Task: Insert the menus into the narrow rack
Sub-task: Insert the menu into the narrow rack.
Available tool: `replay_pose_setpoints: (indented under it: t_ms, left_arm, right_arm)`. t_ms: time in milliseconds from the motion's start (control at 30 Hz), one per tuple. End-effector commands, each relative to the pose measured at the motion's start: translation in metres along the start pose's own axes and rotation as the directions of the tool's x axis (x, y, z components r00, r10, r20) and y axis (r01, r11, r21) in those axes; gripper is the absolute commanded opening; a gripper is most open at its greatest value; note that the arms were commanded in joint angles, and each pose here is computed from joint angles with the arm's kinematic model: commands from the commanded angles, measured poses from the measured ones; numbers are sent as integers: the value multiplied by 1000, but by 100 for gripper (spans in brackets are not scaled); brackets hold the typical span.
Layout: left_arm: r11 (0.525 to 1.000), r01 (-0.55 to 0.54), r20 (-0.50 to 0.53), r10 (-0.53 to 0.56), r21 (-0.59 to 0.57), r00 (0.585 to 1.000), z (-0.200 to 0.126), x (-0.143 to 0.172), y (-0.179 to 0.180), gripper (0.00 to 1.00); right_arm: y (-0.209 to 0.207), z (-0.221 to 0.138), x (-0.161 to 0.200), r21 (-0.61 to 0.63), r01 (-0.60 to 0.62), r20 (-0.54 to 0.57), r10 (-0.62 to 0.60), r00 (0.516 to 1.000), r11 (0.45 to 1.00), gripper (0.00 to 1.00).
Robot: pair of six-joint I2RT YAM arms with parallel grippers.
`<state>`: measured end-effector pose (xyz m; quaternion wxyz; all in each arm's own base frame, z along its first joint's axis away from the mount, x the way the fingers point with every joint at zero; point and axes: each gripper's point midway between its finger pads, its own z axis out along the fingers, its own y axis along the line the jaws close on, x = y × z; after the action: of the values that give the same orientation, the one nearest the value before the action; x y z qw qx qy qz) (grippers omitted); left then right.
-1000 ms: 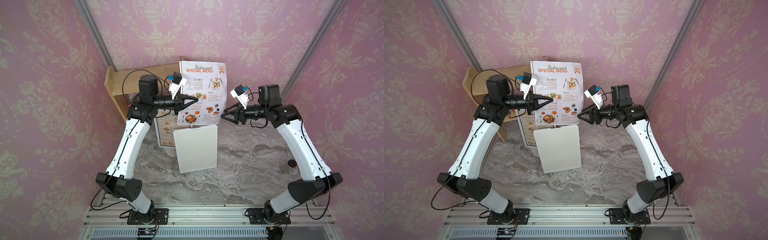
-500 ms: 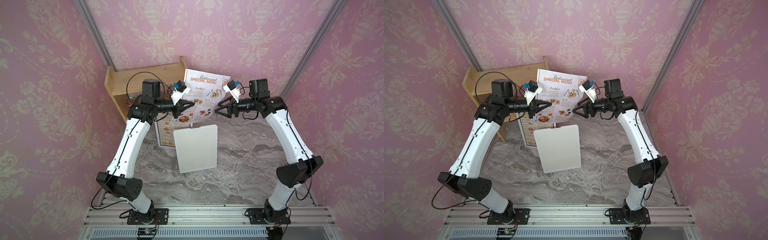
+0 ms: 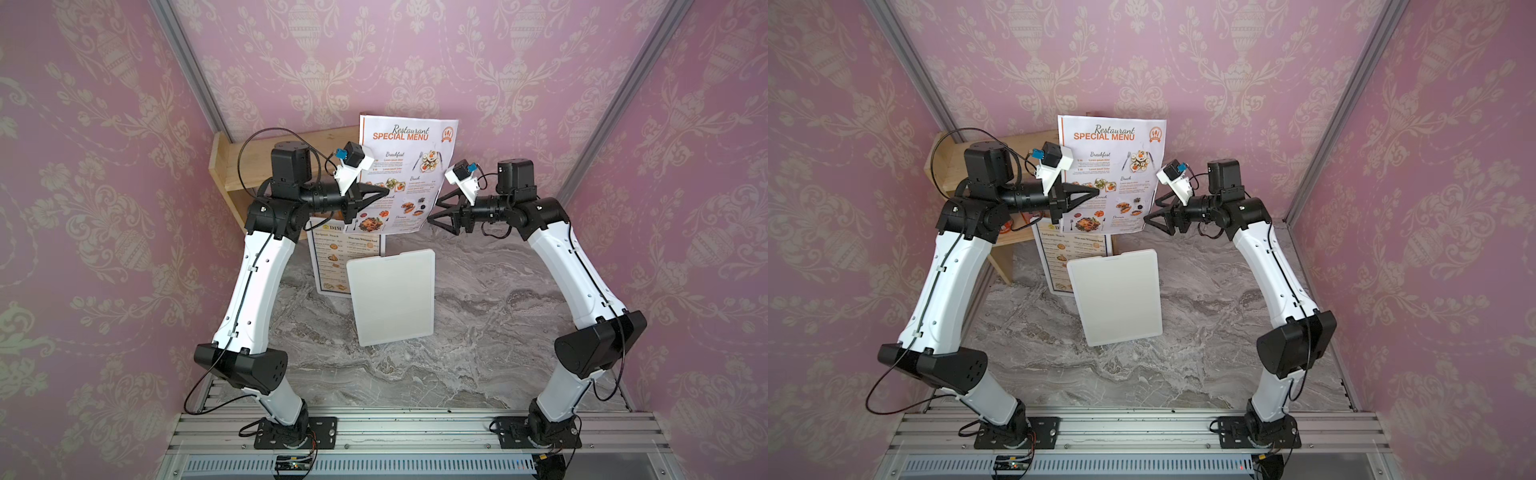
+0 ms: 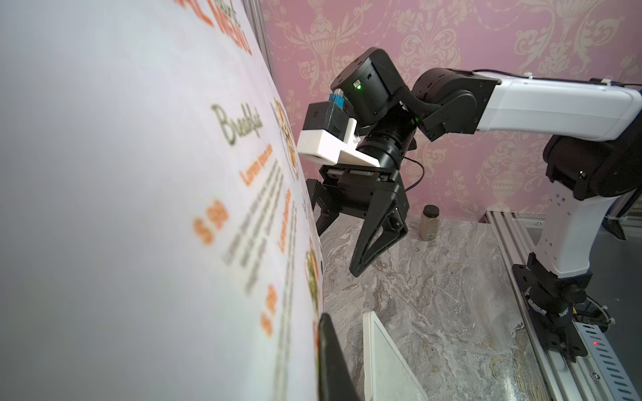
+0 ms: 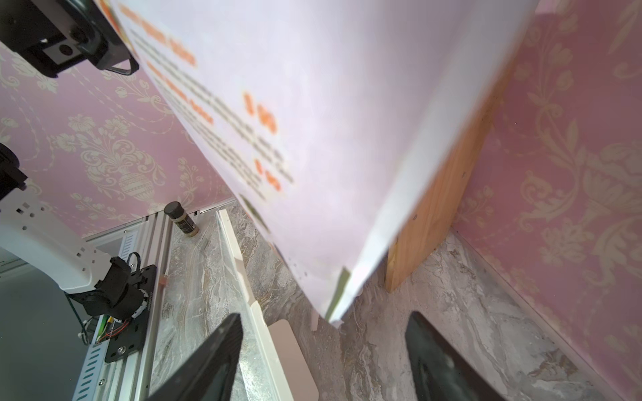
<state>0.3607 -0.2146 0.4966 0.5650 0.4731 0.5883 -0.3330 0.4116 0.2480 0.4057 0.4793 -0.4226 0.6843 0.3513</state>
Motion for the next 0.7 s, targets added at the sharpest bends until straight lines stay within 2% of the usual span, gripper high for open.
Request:
replay_pose_setpoints:
  t_ms: [0,167,467,667]
  left_arm:
    - [999,26,65,-29,46,997,-20,-18,-13,0]
    - [995,67,149,-78,76,986,-34,-30,-7,0]
    - [993,77,149,-91,93,985,-36,-22,-8,0]
    - [993,98,138,-108,72,985,-38,-8,-5,0]
  right_arm:
    - [5,-4,-20,12,83,67,-84,994,996,77]
    - [17,3,-26,-66,125,118,-116,986,990,77]
    - [31,26,-28,-148,184,133,-165,977,972,76]
    - [37,26,-36,-180,190,134,-167,977,965,72]
